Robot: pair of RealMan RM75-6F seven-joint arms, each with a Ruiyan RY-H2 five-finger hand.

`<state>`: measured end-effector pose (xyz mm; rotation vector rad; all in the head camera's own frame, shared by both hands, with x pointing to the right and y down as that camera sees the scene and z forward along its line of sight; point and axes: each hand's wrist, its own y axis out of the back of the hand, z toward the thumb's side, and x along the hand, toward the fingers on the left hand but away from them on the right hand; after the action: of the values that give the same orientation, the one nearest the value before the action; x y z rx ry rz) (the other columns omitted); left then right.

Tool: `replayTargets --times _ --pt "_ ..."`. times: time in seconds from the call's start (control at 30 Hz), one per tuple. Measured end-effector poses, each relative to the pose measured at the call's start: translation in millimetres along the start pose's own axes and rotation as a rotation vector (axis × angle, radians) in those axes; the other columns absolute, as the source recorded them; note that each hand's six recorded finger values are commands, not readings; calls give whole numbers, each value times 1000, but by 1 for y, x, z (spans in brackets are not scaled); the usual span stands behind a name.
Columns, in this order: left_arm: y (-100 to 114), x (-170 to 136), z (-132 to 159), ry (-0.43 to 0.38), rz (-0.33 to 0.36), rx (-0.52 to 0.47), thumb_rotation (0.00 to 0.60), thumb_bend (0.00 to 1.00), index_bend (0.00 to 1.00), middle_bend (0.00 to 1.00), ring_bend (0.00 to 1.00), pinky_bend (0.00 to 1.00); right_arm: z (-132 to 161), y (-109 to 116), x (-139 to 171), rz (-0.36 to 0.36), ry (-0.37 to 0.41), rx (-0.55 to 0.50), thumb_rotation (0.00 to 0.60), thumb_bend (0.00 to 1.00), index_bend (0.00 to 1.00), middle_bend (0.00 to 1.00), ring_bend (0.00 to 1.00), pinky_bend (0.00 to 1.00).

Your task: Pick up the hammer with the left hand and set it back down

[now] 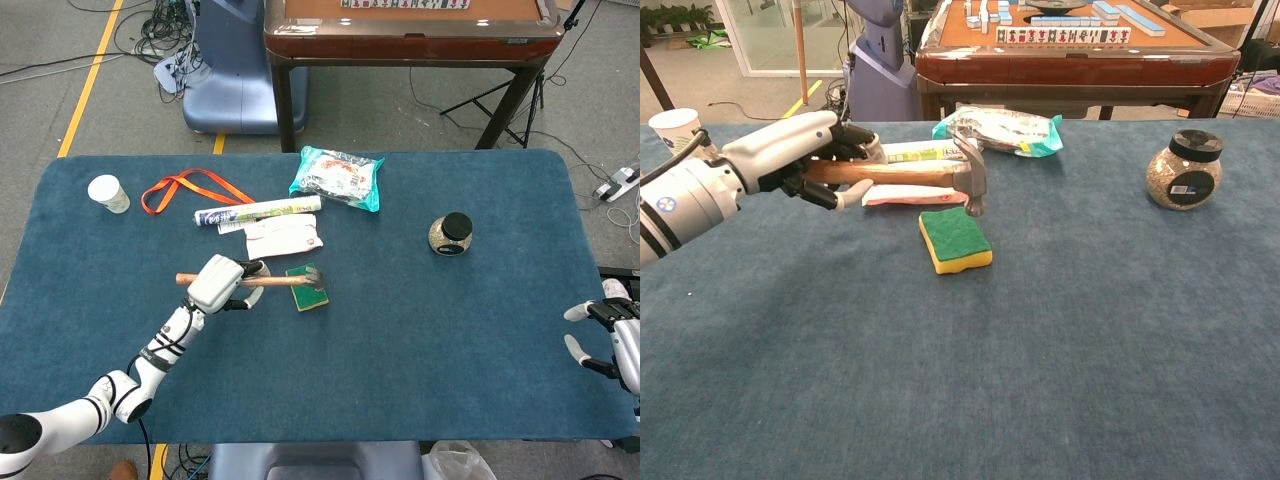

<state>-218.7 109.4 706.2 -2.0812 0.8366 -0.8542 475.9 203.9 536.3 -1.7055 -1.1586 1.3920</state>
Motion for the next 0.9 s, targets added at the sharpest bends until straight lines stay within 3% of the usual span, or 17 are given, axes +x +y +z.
replayTargets --times 0.43,0.6,0.73,0.9 --pt "-20 1 -14 12 -47 136 600 544 796 822 653 920 -2 0 -1 0 -7 -1 600 317 457 451 394 259" --pt "-8 0 -13 12 -6 57 600 544 796 823 654 920 -2 1 0 -3 -6 -3 600 317 457 451 393 259" --pt "16 -7 -15 9 53 -9 600 544 797 823 654 919 -2 2 1 -5 -8 -4 600 317 457 451 393 259" --pt "35 -23 -25 18 94 2 600 543 797 823 654 919 -1 1 1 -3 -3 -3 600 317 457 451 393 259"
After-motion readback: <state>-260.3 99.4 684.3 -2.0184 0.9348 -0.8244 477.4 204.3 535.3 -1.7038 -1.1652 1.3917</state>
